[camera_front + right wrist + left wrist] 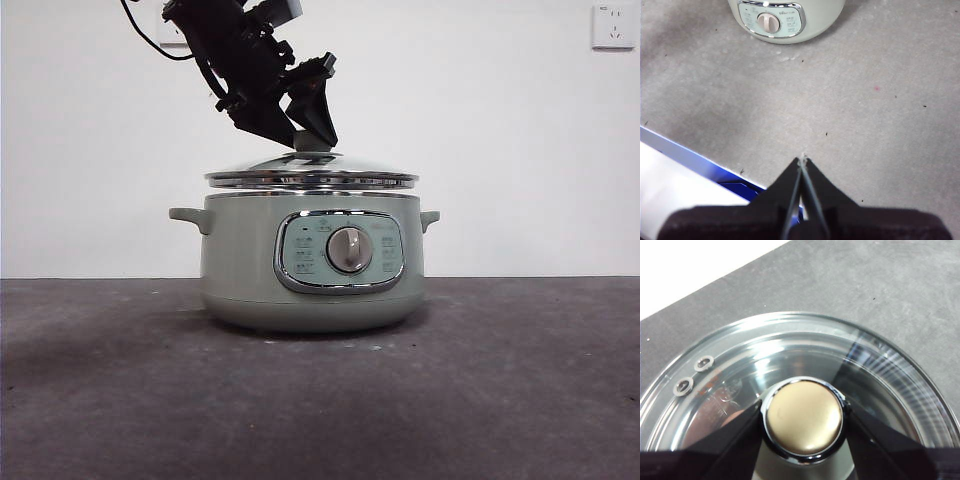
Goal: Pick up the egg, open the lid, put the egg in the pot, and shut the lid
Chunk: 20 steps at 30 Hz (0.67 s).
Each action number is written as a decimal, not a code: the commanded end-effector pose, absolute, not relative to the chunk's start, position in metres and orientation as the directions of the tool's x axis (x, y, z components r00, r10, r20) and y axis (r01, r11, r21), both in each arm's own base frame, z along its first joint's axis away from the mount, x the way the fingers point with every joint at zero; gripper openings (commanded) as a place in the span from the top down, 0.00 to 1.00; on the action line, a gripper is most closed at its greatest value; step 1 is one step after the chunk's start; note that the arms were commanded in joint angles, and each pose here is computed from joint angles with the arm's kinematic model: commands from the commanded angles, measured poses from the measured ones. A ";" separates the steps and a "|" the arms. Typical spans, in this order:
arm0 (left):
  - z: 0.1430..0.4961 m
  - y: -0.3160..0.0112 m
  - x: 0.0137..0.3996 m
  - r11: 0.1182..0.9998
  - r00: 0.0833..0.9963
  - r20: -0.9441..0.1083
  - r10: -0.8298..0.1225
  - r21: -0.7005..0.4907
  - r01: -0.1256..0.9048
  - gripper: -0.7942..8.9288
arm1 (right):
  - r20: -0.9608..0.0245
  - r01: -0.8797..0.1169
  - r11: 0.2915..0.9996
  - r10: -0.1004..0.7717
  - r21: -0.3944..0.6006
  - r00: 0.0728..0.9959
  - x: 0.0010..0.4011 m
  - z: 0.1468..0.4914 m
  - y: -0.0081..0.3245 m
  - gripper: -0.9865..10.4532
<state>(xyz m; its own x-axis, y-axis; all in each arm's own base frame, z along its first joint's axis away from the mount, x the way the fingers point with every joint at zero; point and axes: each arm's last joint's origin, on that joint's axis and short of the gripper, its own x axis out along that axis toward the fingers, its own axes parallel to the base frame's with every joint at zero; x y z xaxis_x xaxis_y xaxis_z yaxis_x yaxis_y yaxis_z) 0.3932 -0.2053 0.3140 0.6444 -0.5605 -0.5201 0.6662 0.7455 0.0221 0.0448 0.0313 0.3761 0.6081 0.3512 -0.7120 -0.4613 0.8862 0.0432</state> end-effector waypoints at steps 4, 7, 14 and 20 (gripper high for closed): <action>0.326 -0.200 0.393 0.730 0.655 -0.463 -0.597 0.026 0.683 0.92 | -0.735 -0.464 0.885 0.337 0.033 0.589 0.044 0.372 0.030 0.92; 0.318 -0.200 0.398 0.729 0.645 -0.477 -0.597 0.012 0.684 0.92 | -0.734 -0.465 0.885 0.337 0.034 0.589 0.044 0.372 0.030 0.92; 0.309 -0.202 0.402 0.726 0.633 -0.491 -0.599 0.000 0.688 0.92 | -0.735 -0.464 0.885 0.337 0.034 0.589 0.044 0.372 0.030 0.92; 0.294 -0.207 0.407 0.723 0.615 -0.518 -0.595 -0.010 0.691 0.92 | -0.734 -0.463 0.886 0.337 0.034 0.589 0.044 0.372 0.030 0.92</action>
